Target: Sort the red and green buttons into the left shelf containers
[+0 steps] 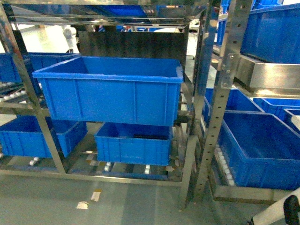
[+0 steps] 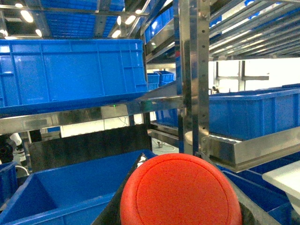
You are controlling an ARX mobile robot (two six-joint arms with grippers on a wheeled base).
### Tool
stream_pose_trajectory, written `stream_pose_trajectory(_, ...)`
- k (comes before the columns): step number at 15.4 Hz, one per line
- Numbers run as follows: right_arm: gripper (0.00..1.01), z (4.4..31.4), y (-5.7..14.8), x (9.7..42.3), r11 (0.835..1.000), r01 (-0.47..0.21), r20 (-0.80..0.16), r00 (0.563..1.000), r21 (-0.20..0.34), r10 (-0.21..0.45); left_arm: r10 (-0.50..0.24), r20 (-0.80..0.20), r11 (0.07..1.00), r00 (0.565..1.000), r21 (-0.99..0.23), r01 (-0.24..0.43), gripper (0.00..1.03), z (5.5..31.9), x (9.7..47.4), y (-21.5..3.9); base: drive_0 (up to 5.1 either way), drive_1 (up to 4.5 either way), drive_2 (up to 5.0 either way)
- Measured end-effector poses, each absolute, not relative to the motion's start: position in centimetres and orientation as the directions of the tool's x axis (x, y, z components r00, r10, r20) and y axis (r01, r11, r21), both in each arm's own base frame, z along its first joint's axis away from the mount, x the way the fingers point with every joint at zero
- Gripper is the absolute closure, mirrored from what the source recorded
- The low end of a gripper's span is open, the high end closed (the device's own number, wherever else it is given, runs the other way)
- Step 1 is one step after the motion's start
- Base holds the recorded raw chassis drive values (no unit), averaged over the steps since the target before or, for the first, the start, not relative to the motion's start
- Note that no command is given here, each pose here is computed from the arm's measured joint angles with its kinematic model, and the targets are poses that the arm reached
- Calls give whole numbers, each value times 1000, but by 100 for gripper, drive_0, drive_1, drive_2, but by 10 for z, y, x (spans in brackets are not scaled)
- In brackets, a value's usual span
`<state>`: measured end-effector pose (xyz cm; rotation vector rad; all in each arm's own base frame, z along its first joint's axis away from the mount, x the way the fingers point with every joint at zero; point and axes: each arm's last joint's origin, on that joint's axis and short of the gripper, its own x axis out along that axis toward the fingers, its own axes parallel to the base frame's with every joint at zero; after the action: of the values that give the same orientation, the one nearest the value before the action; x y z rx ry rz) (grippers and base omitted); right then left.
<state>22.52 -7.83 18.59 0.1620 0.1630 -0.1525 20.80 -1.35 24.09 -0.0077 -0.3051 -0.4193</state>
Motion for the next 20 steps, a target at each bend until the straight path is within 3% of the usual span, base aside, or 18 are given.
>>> stream_pose_trajectory(5, 70, 186, -78, 225, 976, 163, -170, 976, 147, -137, -400, 293, 914, 869, 55, 402, 78, 241, 208, -13, -379, 463, -98)
stream_pose_trajectory(13, 70, 186, -78, 225, 976, 163, -171, 976, 147, -137, -399, 293, 915, 869, 55, 401, 78, 241, 208, -13, -14, 387, -414)
stream_pose_trajectory(18, 70, 186, -78, 225, 975, 167, -174, 975, 147, -141, -402, 292, 913, 868, 55, 405, 78, 241, 208, -14, -351, 467, -100)
stream_pose_trajectory(20, 70, 186, -78, 225, 975, 165, -174, 975, 148, -139, -401, 294, 914, 868, 56, 403, 78, 241, 208, -14, 0, 0, 0)
